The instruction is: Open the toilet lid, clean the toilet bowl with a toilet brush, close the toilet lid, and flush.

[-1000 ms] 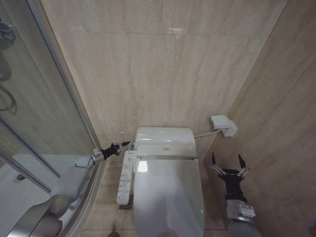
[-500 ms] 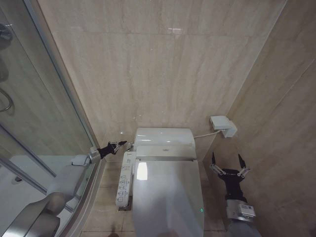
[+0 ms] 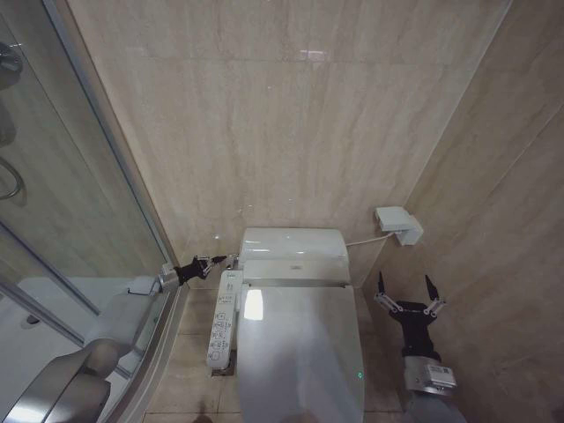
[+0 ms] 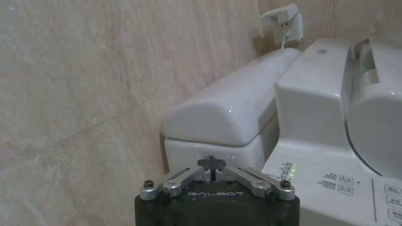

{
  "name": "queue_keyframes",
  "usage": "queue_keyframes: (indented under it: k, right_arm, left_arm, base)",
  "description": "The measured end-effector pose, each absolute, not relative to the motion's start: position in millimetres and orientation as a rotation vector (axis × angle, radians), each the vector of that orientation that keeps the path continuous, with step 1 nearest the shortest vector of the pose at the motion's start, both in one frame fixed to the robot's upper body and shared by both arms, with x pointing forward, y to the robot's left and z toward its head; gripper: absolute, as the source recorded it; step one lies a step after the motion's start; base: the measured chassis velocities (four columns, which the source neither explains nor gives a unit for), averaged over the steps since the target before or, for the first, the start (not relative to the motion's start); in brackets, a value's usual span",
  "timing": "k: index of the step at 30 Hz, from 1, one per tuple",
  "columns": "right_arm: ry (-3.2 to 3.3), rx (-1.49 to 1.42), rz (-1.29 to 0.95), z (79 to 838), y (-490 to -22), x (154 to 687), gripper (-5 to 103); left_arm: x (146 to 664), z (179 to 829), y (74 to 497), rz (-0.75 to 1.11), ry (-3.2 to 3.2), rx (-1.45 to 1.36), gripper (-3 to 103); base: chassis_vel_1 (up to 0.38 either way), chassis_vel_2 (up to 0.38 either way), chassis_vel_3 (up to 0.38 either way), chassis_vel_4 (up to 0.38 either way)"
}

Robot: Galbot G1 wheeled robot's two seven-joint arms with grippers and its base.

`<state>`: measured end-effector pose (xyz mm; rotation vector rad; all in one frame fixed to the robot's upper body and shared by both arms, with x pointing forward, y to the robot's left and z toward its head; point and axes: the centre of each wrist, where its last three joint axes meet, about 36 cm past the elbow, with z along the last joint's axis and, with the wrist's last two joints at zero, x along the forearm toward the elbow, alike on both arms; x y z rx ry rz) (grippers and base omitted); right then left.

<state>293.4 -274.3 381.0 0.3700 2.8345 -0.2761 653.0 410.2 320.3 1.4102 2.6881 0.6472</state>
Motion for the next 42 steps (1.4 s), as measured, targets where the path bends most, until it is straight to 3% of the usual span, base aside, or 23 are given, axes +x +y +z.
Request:
queue_keyframes:
  k: [42]
  right_arm:
    - [2.834, 0.37, -0.276, 381, -274, 293, 100]
  left_arm:
    - [654, 301, 394, 0.642, 2.738, 1.49, 0]
  base:
    - [0.0, 0.0, 0.0, 0.0]
